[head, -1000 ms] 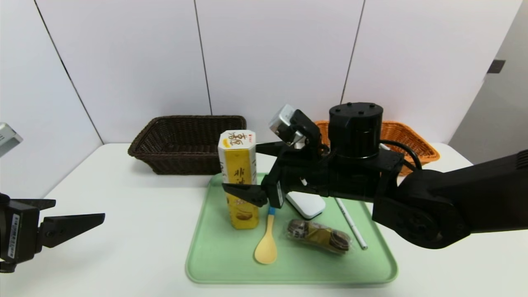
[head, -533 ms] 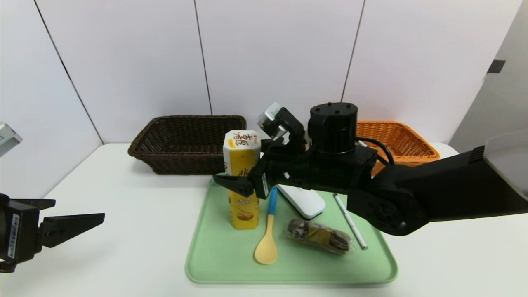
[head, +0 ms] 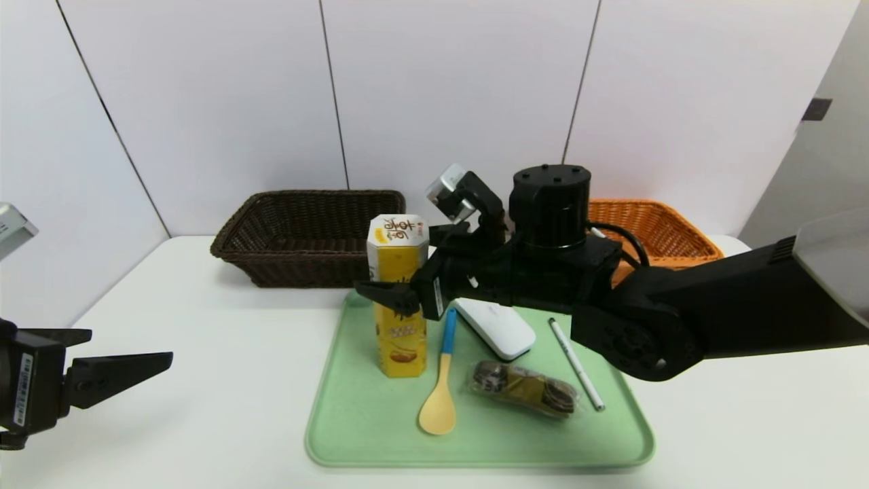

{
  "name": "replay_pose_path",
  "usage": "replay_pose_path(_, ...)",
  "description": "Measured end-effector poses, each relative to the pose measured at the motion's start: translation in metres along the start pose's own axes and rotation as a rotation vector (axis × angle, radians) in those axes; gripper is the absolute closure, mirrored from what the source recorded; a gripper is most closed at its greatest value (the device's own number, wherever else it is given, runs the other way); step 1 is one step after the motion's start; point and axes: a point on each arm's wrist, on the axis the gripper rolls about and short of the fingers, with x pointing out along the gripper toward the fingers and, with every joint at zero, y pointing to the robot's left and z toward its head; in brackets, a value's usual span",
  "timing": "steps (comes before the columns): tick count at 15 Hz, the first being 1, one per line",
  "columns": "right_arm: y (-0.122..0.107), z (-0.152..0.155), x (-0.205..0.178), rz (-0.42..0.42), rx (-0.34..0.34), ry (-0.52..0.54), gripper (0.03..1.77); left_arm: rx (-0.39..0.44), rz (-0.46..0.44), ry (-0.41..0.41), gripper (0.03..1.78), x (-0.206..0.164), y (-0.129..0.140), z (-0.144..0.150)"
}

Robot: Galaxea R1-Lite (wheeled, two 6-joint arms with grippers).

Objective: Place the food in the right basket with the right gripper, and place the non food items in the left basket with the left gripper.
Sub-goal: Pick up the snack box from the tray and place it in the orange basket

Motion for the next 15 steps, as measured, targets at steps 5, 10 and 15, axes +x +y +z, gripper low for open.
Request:
replay_pose_path(5, 0.001, -0.001, -0.001, 0.004, -0.002, 0.003, 0.61, 0.0, 0.001, -0.002, 0.12, 0.0, 0.0, 0.0)
replay_pose_path(10, 0.002, 0.006, -0.005, 0.003, -0.012, -0.024, 0.96, -0.001, 0.002, -0.004, 0.12, -0.002, 0.0, 0.0)
replay_pose_path(15, 0.002, 0.038, -0.018, -0.029, 0.027, -0.106, 0.96, 0.001, 0.007, -0.015, 0.12, -0.005, -0.001, -0.001)
